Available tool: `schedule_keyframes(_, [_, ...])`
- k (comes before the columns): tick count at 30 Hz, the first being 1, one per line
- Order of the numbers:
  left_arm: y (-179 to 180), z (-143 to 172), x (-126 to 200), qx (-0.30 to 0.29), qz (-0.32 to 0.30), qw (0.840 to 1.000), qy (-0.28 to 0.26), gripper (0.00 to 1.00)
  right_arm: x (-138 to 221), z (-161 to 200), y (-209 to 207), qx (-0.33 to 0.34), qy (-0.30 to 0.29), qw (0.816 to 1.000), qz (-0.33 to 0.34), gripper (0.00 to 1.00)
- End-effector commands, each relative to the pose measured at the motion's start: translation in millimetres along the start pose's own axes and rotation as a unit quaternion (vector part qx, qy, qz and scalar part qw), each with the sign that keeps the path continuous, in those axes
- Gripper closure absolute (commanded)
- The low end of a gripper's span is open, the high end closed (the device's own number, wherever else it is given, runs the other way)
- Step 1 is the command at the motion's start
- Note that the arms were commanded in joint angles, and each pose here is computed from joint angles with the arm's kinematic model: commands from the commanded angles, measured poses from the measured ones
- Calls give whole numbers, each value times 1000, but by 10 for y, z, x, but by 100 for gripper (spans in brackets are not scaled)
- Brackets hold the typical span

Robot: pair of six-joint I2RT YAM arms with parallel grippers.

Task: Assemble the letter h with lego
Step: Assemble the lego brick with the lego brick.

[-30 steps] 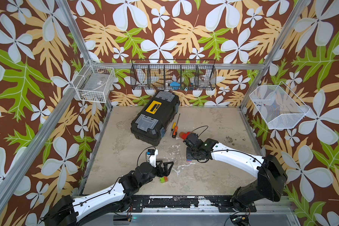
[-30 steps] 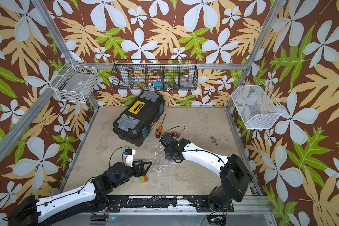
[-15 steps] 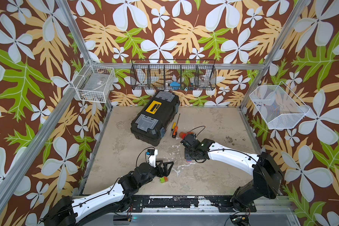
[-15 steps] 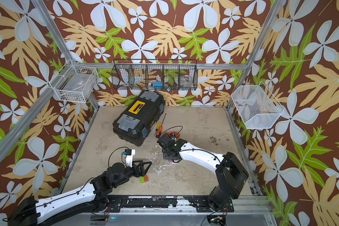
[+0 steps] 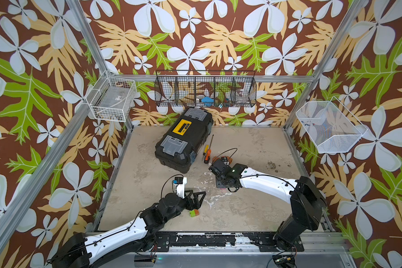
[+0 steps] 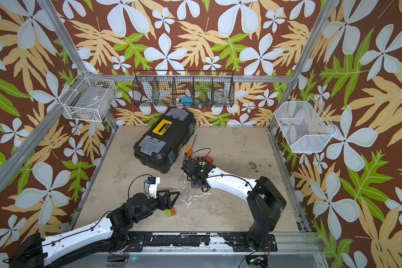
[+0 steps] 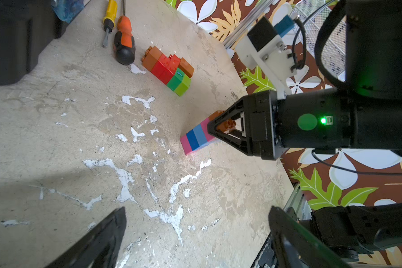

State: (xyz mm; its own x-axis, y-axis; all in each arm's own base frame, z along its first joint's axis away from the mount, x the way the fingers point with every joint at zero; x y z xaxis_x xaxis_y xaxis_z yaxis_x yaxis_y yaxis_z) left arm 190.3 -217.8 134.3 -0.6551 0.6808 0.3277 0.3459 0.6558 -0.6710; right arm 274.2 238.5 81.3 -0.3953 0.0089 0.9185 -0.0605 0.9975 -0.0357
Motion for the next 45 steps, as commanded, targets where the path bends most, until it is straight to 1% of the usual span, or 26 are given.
schedule_keyframes(1, [-33, -14, 3, 0, 9, 1000, -3, 0, -178, 510, -186, 60, 126, 990, 26, 100])
schedule_keyframes(4, [-31, -10, 6, 0, 10, 1000, -3, 0, -225, 588, -226, 86, 154, 984, 35, 100])
schedule_keyframes(6, [-30, -13, 10, 0, 10, 1000, -4, 0, -259, 636, -247, 92, 167, 981, 37, 100])
schedule_keyframes(10, [-21, -16, 16, 2, 8, 1000, -6, 0, -328, 727, -203, 87, 190, 978, 7, 100])
schedule_keyframes(13, [-11, -12, 16, 2, 6, 1000, -5, 0, -341, 717, -194, 89, 196, 977, 0, 100])
schedule_keyframes(17, [-3, -9, 15, 2, 4, 1000, -5, 0, -274, 599, -176, 86, 186, 979, -5, 100])
schedule_keyframes(23, [-1, -16, 17, 4, 3, 1000, -7, 0, -81, 296, -91, 84, 149, 985, -11, 100])
schedule_keyframes(26, [10, -12, 15, 5, 1, 1000, -7, 0, -20, 212, -44, 81, 136, 987, -20, 97])
schedule_keyframes(32, [38, -20, 23, 8, -5, 1000, -12, 0, -7, 177, -56, 76, 125, 989, -20, 91])
schedule_keyframes(39, [60, -34, 35, 13, -10, 1000, -17, 0, 52, 131, -7, 72, 108, 991, -41, 83])
schedule_keyframes(45, [66, -24, 35, 15, -11, 1000, -15, 0, 77, 106, -21, 73, 99, 992, -36, 78])
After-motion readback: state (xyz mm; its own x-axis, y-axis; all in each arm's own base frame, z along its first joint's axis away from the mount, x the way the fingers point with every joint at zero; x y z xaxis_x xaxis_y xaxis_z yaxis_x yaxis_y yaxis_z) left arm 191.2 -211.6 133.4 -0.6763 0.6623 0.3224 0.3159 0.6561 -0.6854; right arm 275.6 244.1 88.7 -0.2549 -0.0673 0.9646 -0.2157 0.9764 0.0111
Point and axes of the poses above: each gripper's point midway between its finger pads, its own x axis back along the fingers, its own y axis along the line the jaws close on, z = x × y, the point moved 1 cm from there along x, back along the fingers
